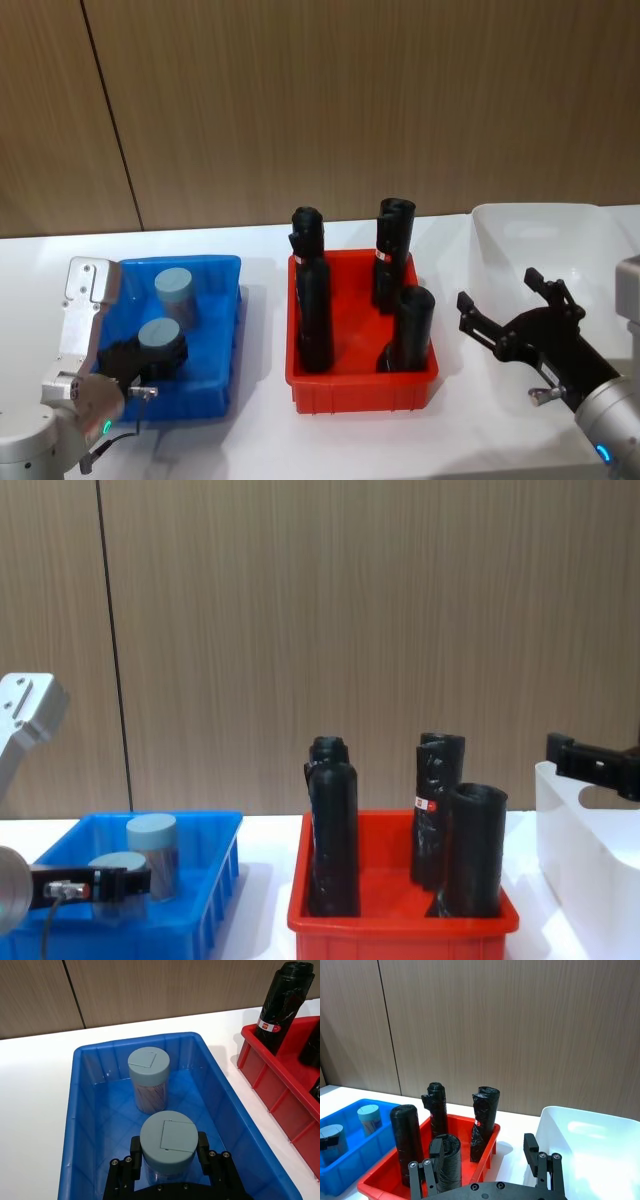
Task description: Pick the cotton swabs from the blue box and place them into the white box.
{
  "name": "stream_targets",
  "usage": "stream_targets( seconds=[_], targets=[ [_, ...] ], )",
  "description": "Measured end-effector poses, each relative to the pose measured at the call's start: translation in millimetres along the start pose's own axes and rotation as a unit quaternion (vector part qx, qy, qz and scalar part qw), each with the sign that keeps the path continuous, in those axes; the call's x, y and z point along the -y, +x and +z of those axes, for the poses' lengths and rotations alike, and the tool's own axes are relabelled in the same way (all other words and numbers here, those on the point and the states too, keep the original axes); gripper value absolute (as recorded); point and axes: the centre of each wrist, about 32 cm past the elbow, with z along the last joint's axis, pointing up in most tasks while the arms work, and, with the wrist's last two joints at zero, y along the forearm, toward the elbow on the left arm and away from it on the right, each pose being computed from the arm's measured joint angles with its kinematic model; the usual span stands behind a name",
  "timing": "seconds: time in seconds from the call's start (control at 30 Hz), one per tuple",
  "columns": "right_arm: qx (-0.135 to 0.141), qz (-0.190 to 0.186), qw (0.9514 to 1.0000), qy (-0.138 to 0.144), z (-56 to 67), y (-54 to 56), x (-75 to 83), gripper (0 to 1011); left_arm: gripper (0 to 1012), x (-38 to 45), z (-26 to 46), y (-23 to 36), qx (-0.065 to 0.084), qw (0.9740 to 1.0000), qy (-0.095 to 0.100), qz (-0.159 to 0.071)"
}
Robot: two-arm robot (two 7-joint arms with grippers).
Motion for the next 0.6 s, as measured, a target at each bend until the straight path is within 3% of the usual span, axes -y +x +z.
stream_targets(
  seconds=[0.3,0.6],
  targets=[
    [0.0,0.0,1.0,0.0,0.0,0.0,0.0,1002,657,-3.1,-1.1,-0.8,0.008,0.9999,-0.011,-0.001],
    [0.0,0.0,1.0,0.0,0.0,0.0,0.0,1002,657,-15.9,5.4,-2.7,0.033,0.9981,-0.049,-0.019]
  ],
)
